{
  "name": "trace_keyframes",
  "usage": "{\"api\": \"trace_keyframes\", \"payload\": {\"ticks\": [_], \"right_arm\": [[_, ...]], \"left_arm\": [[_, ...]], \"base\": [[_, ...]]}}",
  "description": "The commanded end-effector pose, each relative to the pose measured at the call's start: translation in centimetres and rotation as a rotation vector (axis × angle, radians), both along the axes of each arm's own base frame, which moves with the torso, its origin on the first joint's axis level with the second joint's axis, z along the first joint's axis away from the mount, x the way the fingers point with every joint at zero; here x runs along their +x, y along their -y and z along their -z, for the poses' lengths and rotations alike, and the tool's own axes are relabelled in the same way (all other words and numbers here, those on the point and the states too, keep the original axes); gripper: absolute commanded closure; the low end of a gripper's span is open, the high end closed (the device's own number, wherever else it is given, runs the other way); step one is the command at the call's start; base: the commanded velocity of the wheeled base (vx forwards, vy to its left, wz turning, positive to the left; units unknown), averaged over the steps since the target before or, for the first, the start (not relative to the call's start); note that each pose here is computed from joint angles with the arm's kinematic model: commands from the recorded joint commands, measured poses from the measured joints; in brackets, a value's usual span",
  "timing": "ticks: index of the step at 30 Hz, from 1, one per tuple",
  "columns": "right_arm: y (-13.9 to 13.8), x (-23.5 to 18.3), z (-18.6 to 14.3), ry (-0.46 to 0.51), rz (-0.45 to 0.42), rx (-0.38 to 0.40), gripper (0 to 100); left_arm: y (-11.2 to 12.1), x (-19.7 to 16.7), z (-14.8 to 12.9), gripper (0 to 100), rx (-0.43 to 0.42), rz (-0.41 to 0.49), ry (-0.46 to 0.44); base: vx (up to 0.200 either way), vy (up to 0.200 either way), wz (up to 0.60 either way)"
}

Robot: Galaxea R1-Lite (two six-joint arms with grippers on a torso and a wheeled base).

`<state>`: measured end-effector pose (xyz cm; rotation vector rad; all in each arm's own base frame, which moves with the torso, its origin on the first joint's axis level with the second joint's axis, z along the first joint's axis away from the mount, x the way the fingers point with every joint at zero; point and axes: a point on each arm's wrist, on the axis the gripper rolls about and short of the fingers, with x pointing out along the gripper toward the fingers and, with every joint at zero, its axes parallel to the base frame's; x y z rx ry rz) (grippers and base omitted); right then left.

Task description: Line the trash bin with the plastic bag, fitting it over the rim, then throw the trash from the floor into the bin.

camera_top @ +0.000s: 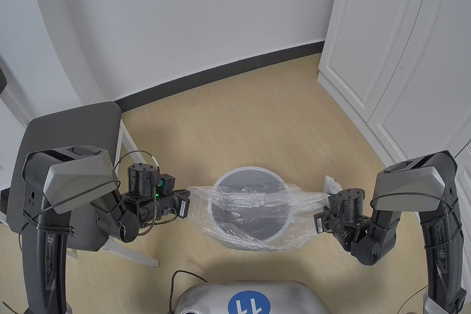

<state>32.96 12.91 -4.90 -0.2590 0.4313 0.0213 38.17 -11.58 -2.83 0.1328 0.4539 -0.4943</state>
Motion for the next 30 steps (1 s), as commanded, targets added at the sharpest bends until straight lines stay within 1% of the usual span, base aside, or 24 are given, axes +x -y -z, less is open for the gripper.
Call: {"api": "trace_keyframes", "payload": {"ticks": [1, 5, 9, 10, 13, 16, 17, 19, 20, 21, 22, 23, 24, 25, 28, 30], "right_arm": [[0.5, -0.7, 2.2, -0.005, -0.023, -0.055, 100], [0.7, -0.8, 2.2, 0.016, -0.037, -0.074, 100], [1.1, -1.8, 1.6, 0.000, -0.054, -0.109, 100], [1.0, -1.9, 1.3, 0.004, -0.061, -0.109, 0], [0.9, -1.9, 0.4, 0.024, -0.073, -0.090, 0], [1.5, -2.6, -1.4, 0.031, -0.124, -0.055, 0], [1.7, -2.7, -1.6, 0.032, -0.128, -0.052, 0], [2.3, -3.4, -3.0, 0.037, -0.185, -0.015, 0], [2.5, -3.6, -3.4, 0.038, -0.203, -0.003, 0], [2.5, -3.6, -3.4, 0.038, -0.203, -0.003, 0], [3.0, -3.8, -4.0, 0.040, -0.225, 0.018, 0], [3.5, -4.0, -4.6, 0.038, -0.258, 0.069, 0], [3.5, -4.0, -4.6, 0.038, -0.258, 0.069, 0], [3.9, -4.2, -5.1, 0.027, -0.306, 0.158, 0], [4.8, -4.4, -5.5, 0.004, -0.395, 0.294, 0], [5.3, -4.4, -5.9, 0.002, -0.437, 0.338, 0]], "left_arm": [[-0.2, 0.0, 0.2, 100, -0.001, 0.001, -0.003], [-0.2, 0.0, -0.1, 100, -0.003, 0.001, 0.003], [-0.2, -0.3, -0.7, 100, -0.015, 0.004, 0.044], [-0.2, -0.5, -0.9, 100, -0.015, 0.006, 0.051], [-0.1, -1.0, -1.2, 100, -0.013, 0.011, 0.051], [0.2, -1.7, -1.8, 100, -0.013, 0.026, 0.052], [0.3, -1.8, -1.9, 100, -0.013, 0.027, 0.052], [0.3, -2.0, -2.0, 100, -0.007, 0.031, 0.050], [0.3, -2.0, -1.9, 100, -0.003, 0.033, 0.049], [0.3, -2.0, -1.9, 100, -0.003, 0.033, 0.049], [0.3, -2.0, -1.8, 100, 0.002, 0.035, 0.047], [0.3, -2.0, -1.7, 100, 0.007, 0.037, 0.046], [0.3, -2.0, -1.7, 100, 0.007, 0.037, 0.046], [0.2, -2.0, -1.7, 100, 0.007, 0.034, 0.046], [0.1, -1.9, -1.7, 100, 0.008, 0.032, 0.048], [0.1, -1.9, -1.8, 100, 0.007, 0.030, 0.049]], "base": [[0.000, 0.000, 0.00], [0.000, 0.000, 0.00], [0.000, 0.000, 0.00], [0.000, 0.000, 0.00], [0.000, 0.000, 0.00], [0.000, 0.000, 0.00], [0.000, 0.000, 0.00], [0.000, 0.000, 0.00], [0.000, 0.000, 0.00], [0.000, 0.000, 0.00], [0.000, 0.000, 0.00], [0.000, 0.000, 0.00], [0.000, 0.000, 0.00], [0.000, 0.000, 0.00], [0.000, 0.000, 0.00], [0.000, 0.000, 0.00]]}}
